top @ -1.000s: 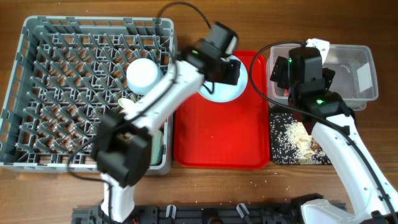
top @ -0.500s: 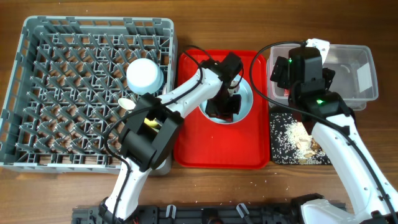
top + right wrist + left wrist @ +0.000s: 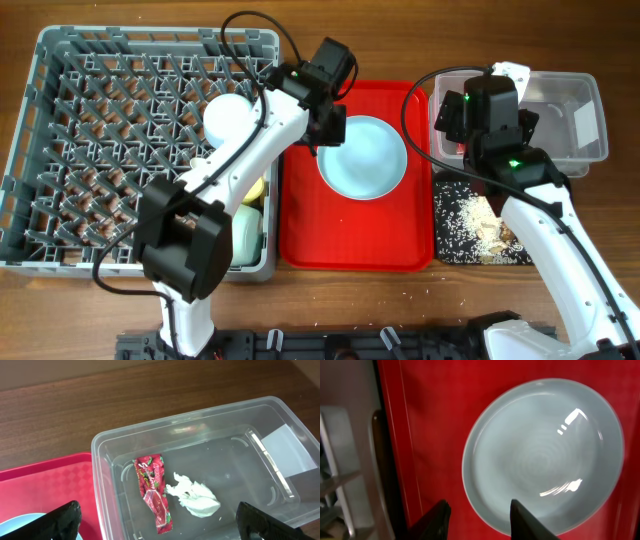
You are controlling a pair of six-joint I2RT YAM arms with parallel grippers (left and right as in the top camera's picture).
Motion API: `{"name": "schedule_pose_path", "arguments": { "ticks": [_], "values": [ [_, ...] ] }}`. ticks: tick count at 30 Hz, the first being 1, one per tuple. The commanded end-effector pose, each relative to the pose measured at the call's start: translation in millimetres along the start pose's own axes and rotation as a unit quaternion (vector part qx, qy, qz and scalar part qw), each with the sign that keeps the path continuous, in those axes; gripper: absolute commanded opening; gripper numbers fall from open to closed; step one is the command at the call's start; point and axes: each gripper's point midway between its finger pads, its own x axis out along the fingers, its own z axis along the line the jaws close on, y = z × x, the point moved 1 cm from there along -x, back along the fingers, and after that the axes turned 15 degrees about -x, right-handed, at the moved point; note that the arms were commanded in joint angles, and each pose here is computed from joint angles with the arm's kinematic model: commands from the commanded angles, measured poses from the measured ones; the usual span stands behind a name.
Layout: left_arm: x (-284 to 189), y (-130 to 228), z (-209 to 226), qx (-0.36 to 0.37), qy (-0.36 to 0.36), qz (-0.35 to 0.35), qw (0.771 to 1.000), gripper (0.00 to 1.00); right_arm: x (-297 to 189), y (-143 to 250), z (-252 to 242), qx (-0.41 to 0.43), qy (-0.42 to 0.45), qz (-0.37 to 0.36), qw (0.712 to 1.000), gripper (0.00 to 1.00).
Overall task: Sort waste into correct bins and load items into the dishwasher rack
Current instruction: 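Grasp the edge of the blue plate with the left gripper, then lift the blue plate and stand it upright in the rack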
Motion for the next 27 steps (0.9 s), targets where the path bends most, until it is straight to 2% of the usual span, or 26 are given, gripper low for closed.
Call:
{"name": "schedule_pose_path", "arguments": {
  "ticks": [1,7,12,16,17,18,20,22,24,25,27],
  "values": [
    [32.5,2.8,15.1,0.002,-0.034,0.0,0.999,0.4,-2.6,-6.5,-3.5,0.004,0.005,-0.008,1.0,1.0],
    [62.0,3.8,17.1,-0.004,-0.03,-0.003,1.0,0.31,-2.6,-6.5,-3.5,0.004,0.005,-0.008,1.0,1.0],
    [96.6,18.0,29.4,-0.004,-0.044,0.014,0.999,0.31,-2.6,-6.5,-3.5,0.004,0.005,-0.008,1.0,1.0],
    [114.1,28.9,23.8,-0.002,-0.02,0.028,0.999,0.28,-2.6,-6.5,-3.5,0.004,0.005,-0.008,1.0,1.0],
    [114.6,29.5,23.8,-0.002,-0.019,0.029,0.999,0.14,-2.6,-6.5,-3.5,0.004,0.005,-0.008,1.0,1.0],
    [114.0,27.5,22.6,0.0,-0.016,0.025,1.0,0.04,-2.6,-6.5,-3.5,0.004,0.005,-0.008,1.0,1.0],
    [108.3,14.5,25.8,0.005,-0.027,0.0,1.0,0.04,-2.6,-6.5,-3.5,0.004,0.005,-0.008,1.0,1.0],
    [80.8,-19.9,39.4,-0.004,-0.064,-0.067,0.996,0.04,-2.6,-6.3,-3.5,0.004,0.005,-0.008,1.0,1.0],
    [22.2,-49.3,40.7,-0.013,-0.066,-0.123,0.99,0.04,-2.6,-6.5,-3.5,0.004,0.005,-0.008,1.0,1.0],
    [-17.1,-61.3,32.8,0.012,-0.045,-0.153,0.987,0.04,-2.6,-6.5,-3.5,0.004,0.005,-0.008,1.0,1.0],
    [-121.4,-83.0,20.9,0.104,0.0,-0.259,0.96,0.04,-2.6,-6.3,-3.5,0.004,0.005,-0.008,1.0,1.0]
  ]
}}
